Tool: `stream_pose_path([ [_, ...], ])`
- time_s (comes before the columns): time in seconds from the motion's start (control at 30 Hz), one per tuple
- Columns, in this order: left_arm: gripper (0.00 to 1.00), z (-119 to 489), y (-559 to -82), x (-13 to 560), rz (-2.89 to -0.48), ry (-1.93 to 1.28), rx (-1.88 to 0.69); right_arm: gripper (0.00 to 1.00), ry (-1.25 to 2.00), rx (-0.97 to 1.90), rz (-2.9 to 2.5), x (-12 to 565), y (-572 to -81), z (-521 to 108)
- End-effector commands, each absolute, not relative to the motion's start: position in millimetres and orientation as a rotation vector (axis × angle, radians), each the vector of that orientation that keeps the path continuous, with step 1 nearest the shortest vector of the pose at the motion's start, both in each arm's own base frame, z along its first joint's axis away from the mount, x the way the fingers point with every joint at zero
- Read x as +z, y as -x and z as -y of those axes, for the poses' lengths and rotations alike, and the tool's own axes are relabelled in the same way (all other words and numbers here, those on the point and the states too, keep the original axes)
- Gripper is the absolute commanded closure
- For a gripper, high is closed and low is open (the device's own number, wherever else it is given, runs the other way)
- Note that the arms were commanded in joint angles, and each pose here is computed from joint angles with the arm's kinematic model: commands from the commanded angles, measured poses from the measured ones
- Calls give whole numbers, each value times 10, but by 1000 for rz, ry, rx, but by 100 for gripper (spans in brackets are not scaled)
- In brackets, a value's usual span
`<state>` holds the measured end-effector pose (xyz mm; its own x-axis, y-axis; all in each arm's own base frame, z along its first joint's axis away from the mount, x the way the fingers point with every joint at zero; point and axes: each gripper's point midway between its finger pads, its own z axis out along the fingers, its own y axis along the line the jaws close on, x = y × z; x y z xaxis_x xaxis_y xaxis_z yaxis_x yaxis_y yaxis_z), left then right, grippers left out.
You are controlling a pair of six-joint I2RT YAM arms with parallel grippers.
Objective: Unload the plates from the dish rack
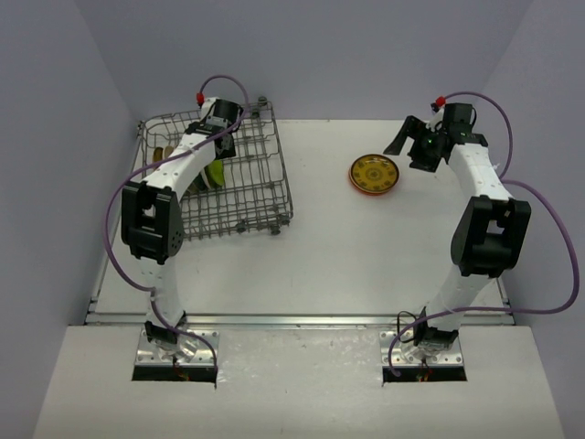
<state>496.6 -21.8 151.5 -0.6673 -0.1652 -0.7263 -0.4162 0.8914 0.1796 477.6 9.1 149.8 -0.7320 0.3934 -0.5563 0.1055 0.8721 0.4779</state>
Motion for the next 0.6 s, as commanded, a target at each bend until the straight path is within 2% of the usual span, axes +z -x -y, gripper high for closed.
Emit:
stream_pose_path([
  [0.0, 43, 204, -5060, 1626, -2259, 456, 380, 1, -341, 563, -2326, 1589, -4819, -107],
  [0.57, 46, 327, -4951, 2020, -2161, 426, 358, 1, -341, 598, -2349, 1497, -4788, -197],
])
